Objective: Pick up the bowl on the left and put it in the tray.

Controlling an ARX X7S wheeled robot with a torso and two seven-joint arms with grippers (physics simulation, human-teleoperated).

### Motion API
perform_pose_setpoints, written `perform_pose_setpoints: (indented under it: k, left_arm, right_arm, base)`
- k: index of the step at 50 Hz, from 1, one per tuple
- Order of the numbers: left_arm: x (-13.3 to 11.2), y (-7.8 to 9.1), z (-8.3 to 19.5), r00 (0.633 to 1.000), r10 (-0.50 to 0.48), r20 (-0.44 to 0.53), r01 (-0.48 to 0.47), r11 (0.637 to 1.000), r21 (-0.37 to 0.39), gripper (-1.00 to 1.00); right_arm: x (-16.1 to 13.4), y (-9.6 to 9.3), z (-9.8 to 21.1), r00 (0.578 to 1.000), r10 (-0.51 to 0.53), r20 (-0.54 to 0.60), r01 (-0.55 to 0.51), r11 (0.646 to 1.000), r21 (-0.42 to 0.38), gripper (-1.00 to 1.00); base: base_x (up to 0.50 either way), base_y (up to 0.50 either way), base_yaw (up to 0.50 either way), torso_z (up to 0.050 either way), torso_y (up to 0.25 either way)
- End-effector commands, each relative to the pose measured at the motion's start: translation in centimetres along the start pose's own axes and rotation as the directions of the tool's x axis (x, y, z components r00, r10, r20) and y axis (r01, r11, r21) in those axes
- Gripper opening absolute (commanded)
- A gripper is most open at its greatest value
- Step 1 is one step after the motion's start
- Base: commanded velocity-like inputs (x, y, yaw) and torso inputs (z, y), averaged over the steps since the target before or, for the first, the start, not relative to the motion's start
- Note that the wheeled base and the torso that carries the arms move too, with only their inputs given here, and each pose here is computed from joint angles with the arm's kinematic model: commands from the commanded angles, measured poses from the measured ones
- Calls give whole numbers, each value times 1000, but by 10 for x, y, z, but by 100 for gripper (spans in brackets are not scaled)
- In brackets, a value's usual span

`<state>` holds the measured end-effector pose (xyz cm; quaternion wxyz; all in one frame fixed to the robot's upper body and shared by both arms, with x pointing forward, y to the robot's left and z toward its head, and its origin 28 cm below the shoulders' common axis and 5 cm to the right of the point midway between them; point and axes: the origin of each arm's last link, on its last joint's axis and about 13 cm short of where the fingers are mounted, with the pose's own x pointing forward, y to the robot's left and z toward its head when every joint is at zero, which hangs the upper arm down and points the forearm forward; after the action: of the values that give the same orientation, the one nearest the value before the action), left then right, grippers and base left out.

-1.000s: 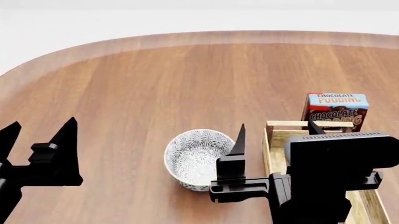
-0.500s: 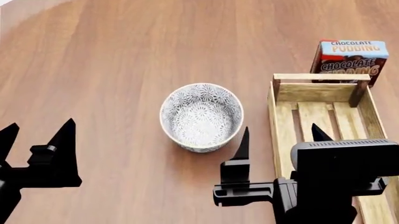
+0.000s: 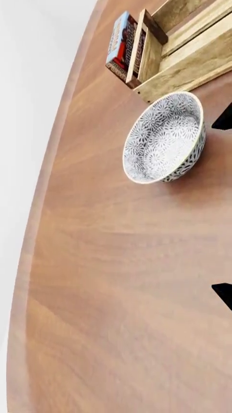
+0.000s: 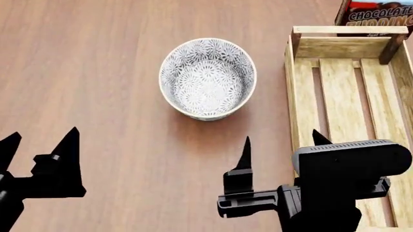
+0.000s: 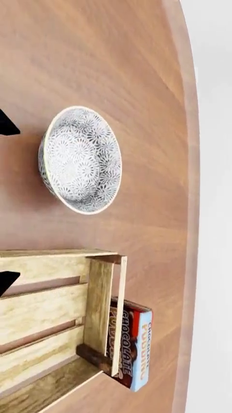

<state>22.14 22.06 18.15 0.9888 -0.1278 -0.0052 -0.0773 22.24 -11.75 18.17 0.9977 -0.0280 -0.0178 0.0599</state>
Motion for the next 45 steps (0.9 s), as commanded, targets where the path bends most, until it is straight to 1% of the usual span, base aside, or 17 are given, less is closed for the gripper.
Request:
perform_pose_setpoints:
  k: [1, 6, 7, 11, 12, 16, 19, 20, 24, 25, 33, 34, 38, 39, 43, 44, 45]
  left_arm:
    - [-3, 2, -10, 1000, 5, -23, -5, 1000, -1, 100]
    - [-3, 7, -25, 999, 35, -19, -35, 999, 26, 100]
    - [-5, 9, -31, 999, 32, -26, -32, 999, 17, 100]
    - [-5, 14, -45, 998, 54, -41, -53, 998, 21, 100]
    - [-6, 15, -49, 998, 52, -45, -51, 998, 21, 100]
    - [-7, 18, -55, 997, 68, -31, -67, 997, 34, 100]
    - [-8, 20, -59, 996, 80, -28, -78, 996, 38, 100]
    - [-9, 20, -60, 996, 83, -30, -81, 996, 40, 100]
    - [-8, 22, -61, 995, 95, -24, -93, 994, 54, 100]
    - [-8, 22, -60, 995, 97, -25, -96, 994, 54, 100]
    - [-8, 23, -56, 994, 105, -15, -104, 993, 59, 100]
    - [-8, 24, -55, 994, 106, -13, -105, 993, 62, 100]
    - [-8, 24, -54, 994, 109, -7, -108, 992, 65, 100]
    - [-8, 24, -54, 994, 111, -5, -111, 992, 66, 100]
    - [-9, 24, -53, 994, 112, -1, -112, 992, 65, 100]
    - [-9, 24, -53, 994, 113, -2, -113, 991, 66, 100]
    - [-9, 25, -53, 993, 114, -2, -114, 991, 66, 100]
  right_arm:
    - [25, -10, 3, 997, 77, -30, -80, 986, -149, 100]
    - [47, -15, 2, 991, 131, -42, -136, 902, -409, 100]
    - [58, -19, 3, 987, 150, -53, -157, 866, -476, 100]
    - [75, -23, 5, 959, 246, -141, -283, 810, -513, 100]
    - [77, -22, 4, 950, 281, -133, -301, 719, -626, 100]
    - [89, -23, 6, 936, 304, -177, -337, 633, -697, 100]
    - [103, -25, 12, 929, 299, -217, -363, 620, -696, 100]
    - [108, -26, 13, 928, 300, -221, -362, 588, -724, 100]
    - [116, -25, 16, 915, 318, -247, -389, 541, -745, 100]
    - [119, -25, 17, 906, 331, -263, -406, 505, -762, 100]
    - [137, -26, 23, 903, 323, -285, -409, 436, -802, 100]
    - [139, -27, 25, 903, 328, -277, -399, 404, -823, 100]
    - [146, -28, 29, 903, 321, -286, -400, 383, -832, 100]
    - [148, -27, 30, 896, 323, -305, -412, 343, -844, 100]
    - [155, -26, 28, 893, 313, -324, -420, 321, -849, 100]
    - [157, -26, 26, 887, 317, -335, -425, 280, -861, 100]
    - [159, -26, 25, 887, 314, -339, -429, 283, -858, 100]
  base:
    - [0, 0, 0, 0, 0]
    - [0, 0, 0, 0, 0]
    - [0, 0, 0, 0, 0]
    - [0, 0, 0, 0, 0]
    - [0, 0, 0, 0, 0]
    - [0, 0, 0, 0, 0]
    - [0, 0, 0, 0, 0]
    - [0, 0, 0, 0, 0]
    - [0, 0, 0, 0, 0]
    - [0, 0, 0, 0, 0]
    - [0, 0, 0, 0, 0]
    - [0, 0, 0, 0, 0]
    - [0, 0, 0, 0, 0]
    - [0, 0, 0, 0, 0]
    - [0, 0, 0, 0, 0]
    - [0, 0, 0, 0, 0]
    - [0, 0, 0, 0, 0]
